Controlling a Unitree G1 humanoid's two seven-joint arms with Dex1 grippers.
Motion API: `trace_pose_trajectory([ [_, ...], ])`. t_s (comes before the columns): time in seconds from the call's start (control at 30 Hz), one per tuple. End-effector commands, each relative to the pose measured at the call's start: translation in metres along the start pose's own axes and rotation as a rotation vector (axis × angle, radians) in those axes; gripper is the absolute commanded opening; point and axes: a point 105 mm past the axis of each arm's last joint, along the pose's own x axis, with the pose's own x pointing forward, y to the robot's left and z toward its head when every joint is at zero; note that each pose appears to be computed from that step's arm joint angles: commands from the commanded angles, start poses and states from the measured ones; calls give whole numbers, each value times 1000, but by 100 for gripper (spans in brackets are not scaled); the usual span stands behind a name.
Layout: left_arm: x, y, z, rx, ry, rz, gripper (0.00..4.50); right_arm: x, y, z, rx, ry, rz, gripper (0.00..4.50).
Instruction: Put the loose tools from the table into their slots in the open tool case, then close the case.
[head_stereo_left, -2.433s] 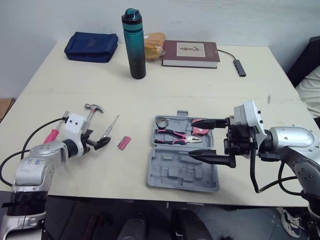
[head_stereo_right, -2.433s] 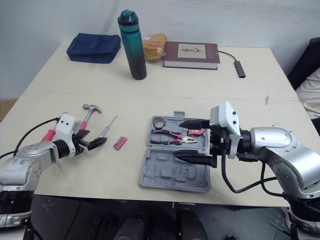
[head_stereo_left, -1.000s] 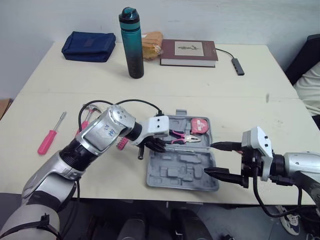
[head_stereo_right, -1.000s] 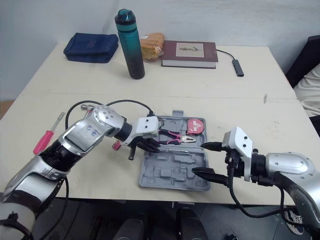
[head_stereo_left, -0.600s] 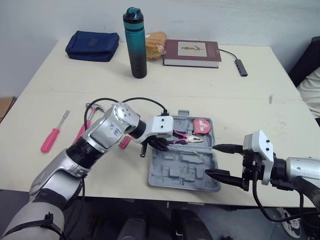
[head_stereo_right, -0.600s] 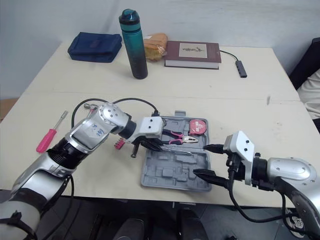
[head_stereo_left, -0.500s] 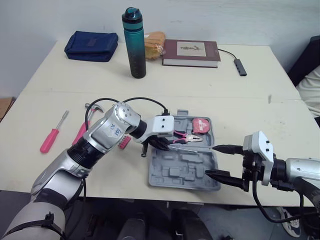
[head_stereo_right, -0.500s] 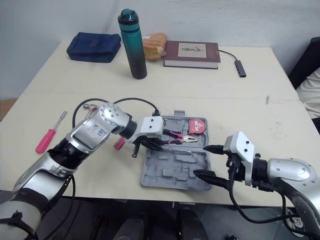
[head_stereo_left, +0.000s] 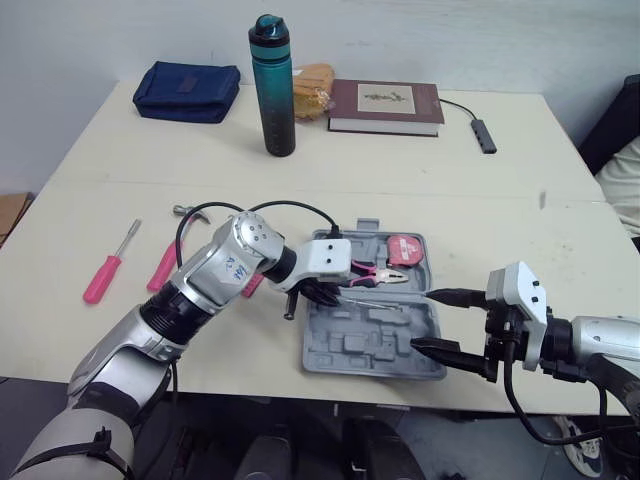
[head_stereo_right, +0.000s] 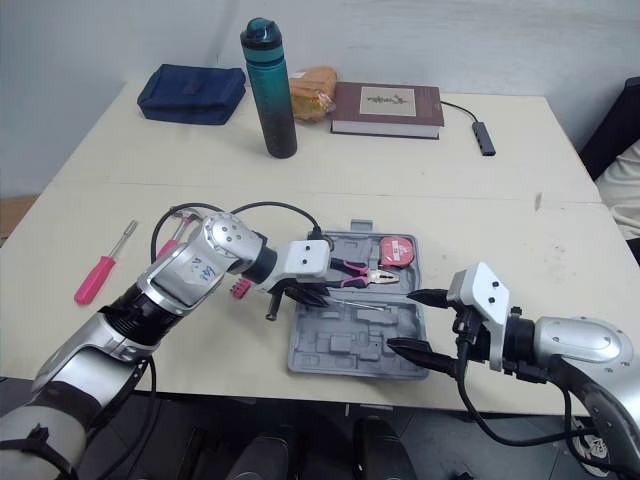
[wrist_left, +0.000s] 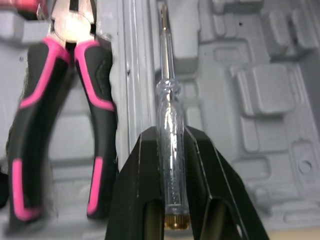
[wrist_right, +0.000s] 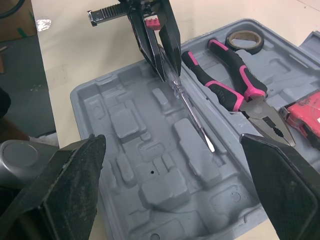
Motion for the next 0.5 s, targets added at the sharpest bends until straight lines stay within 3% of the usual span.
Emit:
trace_pose_trajectory([
  [0.03, 0, 4, -5, -9, 40, 26, 2, -5, 2, 12, -53, -26, -12, 450],
  [0.47, 7, -6, -3, -45, 54, -23, 2, -4, 0, 11, -54, -30, -27, 450],
  [0.5, 4, -6, 0, -46, 46, -20, 49, -4, 1, 11, -52, -32, -25, 450],
])
